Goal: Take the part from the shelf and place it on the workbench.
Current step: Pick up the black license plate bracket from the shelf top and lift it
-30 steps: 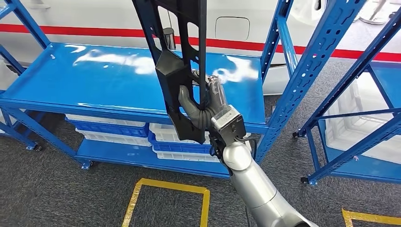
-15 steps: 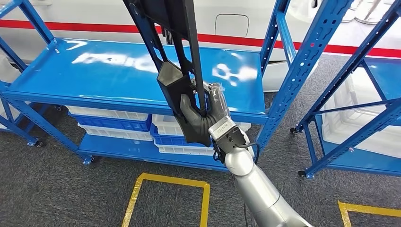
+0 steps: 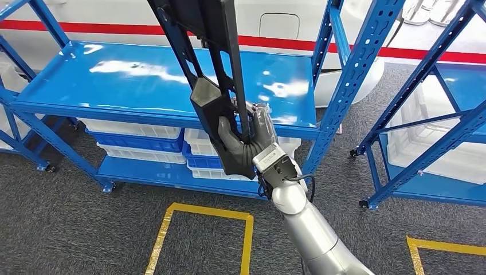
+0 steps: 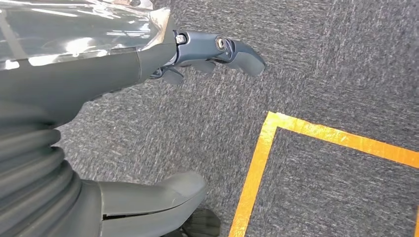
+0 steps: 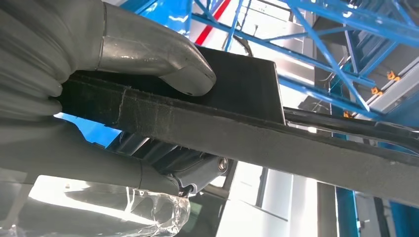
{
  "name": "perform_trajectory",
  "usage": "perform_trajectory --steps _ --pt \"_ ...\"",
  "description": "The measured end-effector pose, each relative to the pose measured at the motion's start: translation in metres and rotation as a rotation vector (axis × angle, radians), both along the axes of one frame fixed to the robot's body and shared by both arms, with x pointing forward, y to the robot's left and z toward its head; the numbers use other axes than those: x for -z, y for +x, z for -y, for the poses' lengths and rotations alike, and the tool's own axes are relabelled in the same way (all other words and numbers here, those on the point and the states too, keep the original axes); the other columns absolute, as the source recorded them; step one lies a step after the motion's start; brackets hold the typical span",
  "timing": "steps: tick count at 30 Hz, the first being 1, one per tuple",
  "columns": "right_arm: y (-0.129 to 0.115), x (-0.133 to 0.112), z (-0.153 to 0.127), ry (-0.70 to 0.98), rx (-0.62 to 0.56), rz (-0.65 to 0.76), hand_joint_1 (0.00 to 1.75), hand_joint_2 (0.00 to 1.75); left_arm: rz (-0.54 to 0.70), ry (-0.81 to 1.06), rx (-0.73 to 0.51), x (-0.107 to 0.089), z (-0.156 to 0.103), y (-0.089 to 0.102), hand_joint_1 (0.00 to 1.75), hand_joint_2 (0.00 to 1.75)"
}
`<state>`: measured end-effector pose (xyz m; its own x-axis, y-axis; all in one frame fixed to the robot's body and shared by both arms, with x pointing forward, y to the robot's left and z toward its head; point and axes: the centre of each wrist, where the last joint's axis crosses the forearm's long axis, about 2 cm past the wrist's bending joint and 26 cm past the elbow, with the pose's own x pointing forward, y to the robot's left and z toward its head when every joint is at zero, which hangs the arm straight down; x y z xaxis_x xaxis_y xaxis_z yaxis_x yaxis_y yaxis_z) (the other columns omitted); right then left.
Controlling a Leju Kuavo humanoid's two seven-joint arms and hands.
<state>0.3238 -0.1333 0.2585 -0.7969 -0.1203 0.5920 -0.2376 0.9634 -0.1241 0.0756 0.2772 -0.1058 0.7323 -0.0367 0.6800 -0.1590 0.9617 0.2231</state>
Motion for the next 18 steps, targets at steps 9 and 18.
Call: perform_trajectory --steps 9,18 --pt "-0.004 0.009 0.001 -0.012 0.000 -0.006 1.75 1.75 0.013 0.002 0.018 0.001 -0.001 -0.005 0.00 1.75" --pt "-0.006 0.015 0.001 -0.018 -0.009 -0.002 1.75 1.75 0.002 0.011 0.016 0.002 -0.002 -0.011 0.00 1.75"
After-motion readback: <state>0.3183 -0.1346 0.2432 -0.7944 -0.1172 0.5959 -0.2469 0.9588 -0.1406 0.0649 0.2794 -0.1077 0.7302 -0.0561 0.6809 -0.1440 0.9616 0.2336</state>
